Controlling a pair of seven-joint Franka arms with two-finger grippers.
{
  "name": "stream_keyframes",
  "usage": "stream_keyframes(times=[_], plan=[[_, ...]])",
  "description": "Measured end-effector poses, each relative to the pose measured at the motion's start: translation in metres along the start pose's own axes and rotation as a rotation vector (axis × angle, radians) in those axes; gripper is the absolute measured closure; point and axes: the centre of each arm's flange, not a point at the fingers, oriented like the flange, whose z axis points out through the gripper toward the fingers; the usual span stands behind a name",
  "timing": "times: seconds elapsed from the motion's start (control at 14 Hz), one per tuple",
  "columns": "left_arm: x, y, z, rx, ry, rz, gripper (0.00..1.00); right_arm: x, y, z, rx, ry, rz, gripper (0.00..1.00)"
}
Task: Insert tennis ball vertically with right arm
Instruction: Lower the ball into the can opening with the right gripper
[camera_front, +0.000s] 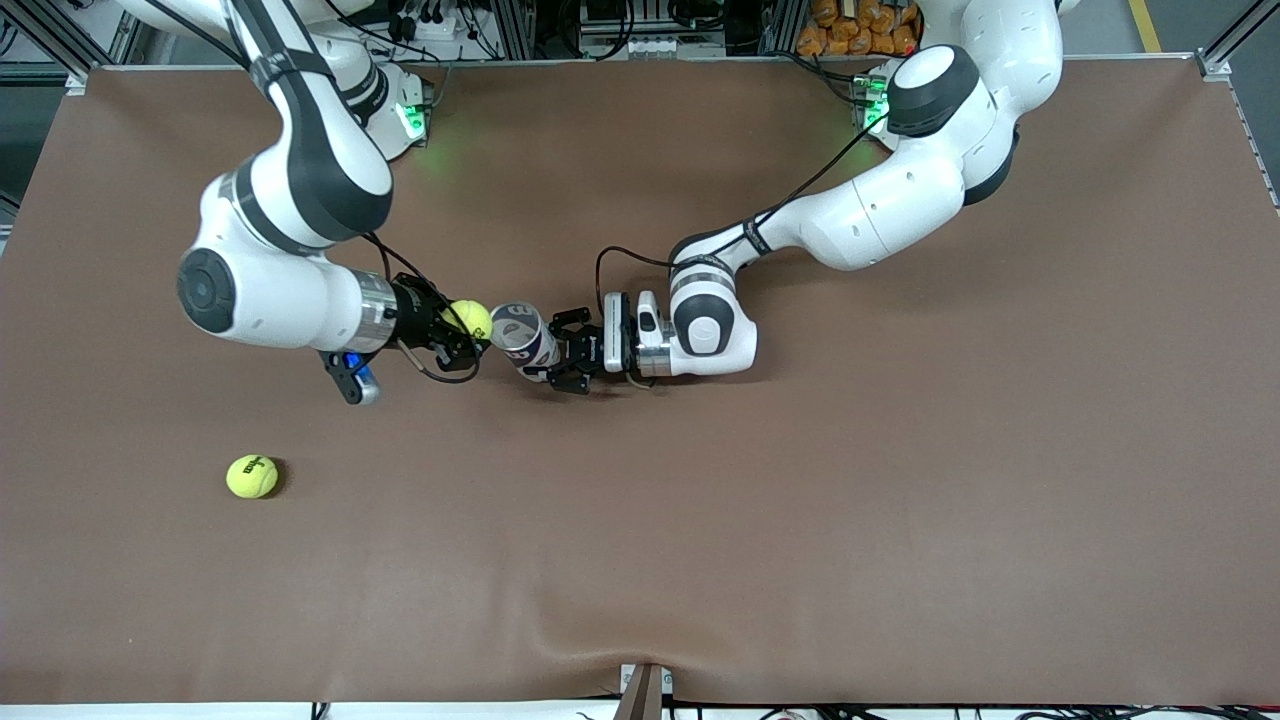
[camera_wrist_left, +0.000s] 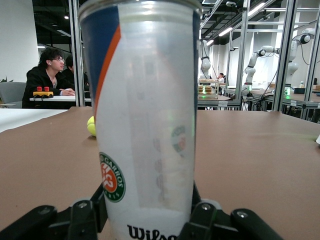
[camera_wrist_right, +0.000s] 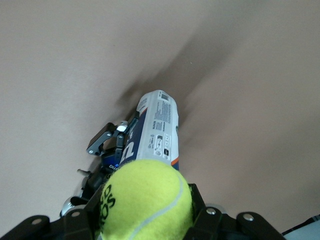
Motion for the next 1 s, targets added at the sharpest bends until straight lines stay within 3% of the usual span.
stream_keyframes(times=[0.43,0.86,0.93,1.0], plan=[[-0.002,-0.001,-0.001,-0.004,0.007,0.001,0.37,-0.035,-0.013,0.041,-0.058,-0.004,0.005,0.33],[-0.003,0.001,-0.001,-0.002,0.008,-0.008,0.37,-0.038,-0.015,0.056,-0.081,-0.008,0.006,0.33],[-0.003,0.001,-0.001,-0.001,0.007,-0.009,0.37,-0.038,-0.015,0.057,-0.083,-0.008,0.006,0.29],[-0.004,0.000,-0.001,-0.001,0.009,-0.009,0.37,-0.037,-0.015,0.057,-0.083,-0.008,0.008,0.18]])
